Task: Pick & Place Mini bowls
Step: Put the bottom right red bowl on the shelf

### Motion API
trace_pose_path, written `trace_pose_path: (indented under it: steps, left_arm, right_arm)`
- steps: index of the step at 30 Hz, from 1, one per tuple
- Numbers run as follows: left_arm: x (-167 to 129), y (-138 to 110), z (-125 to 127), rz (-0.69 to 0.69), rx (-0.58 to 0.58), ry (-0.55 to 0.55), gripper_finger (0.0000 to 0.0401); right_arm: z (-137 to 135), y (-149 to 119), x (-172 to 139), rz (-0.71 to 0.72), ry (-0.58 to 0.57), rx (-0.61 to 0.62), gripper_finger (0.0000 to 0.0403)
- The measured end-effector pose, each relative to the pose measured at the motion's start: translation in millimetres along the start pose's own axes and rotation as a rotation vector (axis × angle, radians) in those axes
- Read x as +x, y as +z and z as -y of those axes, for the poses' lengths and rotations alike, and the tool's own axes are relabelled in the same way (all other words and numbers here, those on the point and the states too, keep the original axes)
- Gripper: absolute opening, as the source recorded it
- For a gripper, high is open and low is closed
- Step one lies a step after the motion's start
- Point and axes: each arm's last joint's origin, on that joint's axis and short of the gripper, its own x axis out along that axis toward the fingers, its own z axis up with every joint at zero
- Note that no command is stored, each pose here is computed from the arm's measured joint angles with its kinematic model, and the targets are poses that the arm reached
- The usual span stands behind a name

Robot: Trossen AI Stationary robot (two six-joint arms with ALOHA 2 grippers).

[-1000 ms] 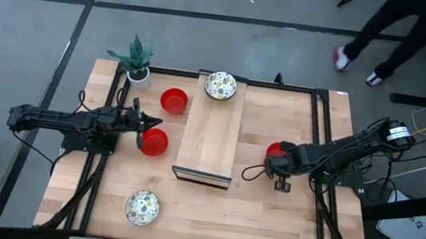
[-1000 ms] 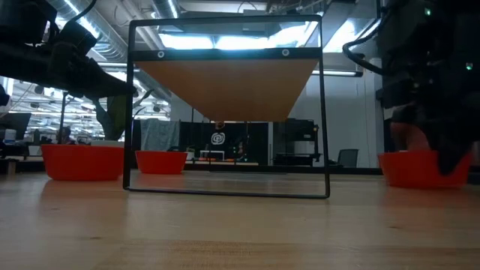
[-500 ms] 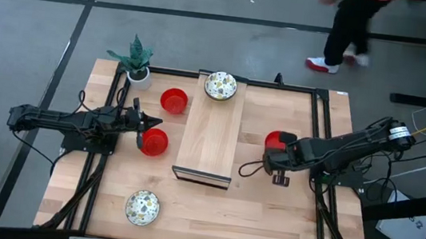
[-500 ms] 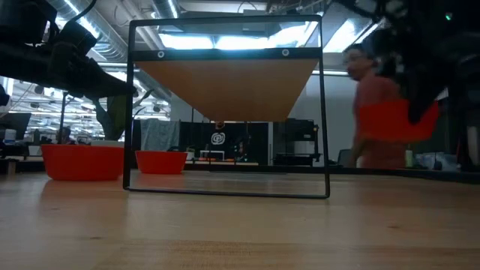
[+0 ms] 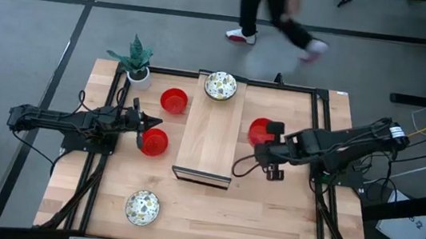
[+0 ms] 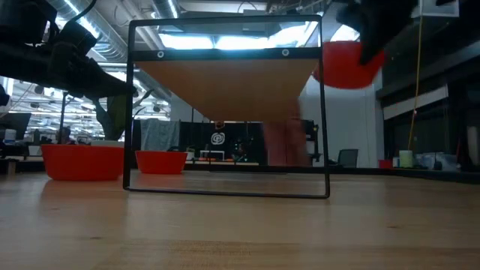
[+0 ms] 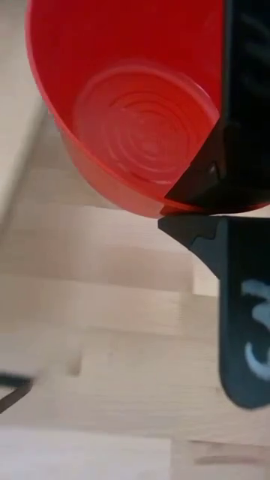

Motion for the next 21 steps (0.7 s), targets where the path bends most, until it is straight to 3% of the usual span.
trace_pose_path:
  steps: [5, 21]
  left_arm:
    - [0, 0, 0, 0.000, 0.000, 0.000, 0.0004]
    - [0, 0, 0, 0.000, 0.000, 0.000, 0.0004]
  right_arm:
    - [2, 24, -8, 0.056, 0.000, -0.091, 0.0002]
    - [16, 94, 15, 0.089, 0.070, -0.353, 0.0002]
